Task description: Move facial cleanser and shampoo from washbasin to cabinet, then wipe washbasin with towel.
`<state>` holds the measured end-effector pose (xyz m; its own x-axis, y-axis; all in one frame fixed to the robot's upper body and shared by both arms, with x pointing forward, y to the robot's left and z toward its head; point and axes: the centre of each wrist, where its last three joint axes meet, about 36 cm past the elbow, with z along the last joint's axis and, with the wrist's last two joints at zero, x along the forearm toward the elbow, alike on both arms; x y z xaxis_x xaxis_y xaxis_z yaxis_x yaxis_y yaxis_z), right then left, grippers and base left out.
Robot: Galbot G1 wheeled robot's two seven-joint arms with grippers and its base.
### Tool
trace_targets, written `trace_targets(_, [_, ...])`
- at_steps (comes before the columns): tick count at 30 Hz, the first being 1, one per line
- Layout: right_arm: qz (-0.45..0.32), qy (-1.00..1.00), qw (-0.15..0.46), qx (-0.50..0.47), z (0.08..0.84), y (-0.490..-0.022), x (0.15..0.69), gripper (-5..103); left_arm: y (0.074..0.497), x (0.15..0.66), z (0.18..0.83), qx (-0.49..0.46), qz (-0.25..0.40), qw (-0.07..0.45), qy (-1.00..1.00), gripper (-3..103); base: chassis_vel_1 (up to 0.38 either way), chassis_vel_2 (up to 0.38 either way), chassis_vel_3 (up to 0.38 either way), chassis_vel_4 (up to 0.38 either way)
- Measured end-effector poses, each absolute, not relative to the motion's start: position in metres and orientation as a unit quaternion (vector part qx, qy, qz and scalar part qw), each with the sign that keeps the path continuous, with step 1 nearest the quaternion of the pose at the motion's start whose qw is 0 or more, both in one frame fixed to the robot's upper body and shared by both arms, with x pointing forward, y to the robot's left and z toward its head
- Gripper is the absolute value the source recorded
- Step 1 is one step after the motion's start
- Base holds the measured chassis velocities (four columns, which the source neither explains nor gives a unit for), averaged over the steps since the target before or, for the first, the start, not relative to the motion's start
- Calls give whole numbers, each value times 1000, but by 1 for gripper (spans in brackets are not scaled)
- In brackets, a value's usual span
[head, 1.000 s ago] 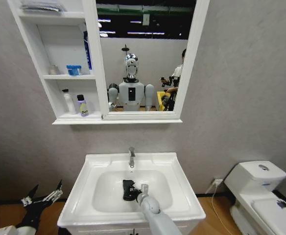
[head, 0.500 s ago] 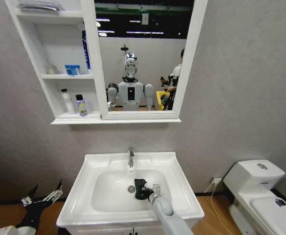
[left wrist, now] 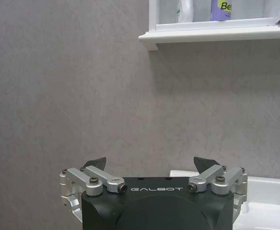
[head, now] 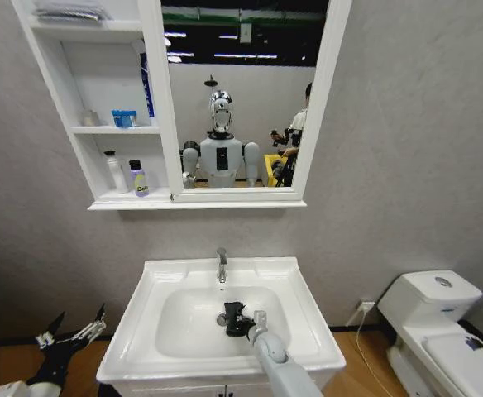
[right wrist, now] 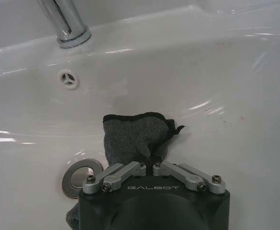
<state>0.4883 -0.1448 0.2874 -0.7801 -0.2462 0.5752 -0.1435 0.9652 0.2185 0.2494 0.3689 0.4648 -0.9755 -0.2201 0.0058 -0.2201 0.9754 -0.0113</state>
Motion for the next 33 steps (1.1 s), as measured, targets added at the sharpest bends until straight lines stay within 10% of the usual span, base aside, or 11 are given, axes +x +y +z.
trace_targets(33, [76, -985, 154, -10, 376, -225, 506, 2, 369, 249, 465, 111, 6, 2, -994, 100, 0, 0, 0, 0])
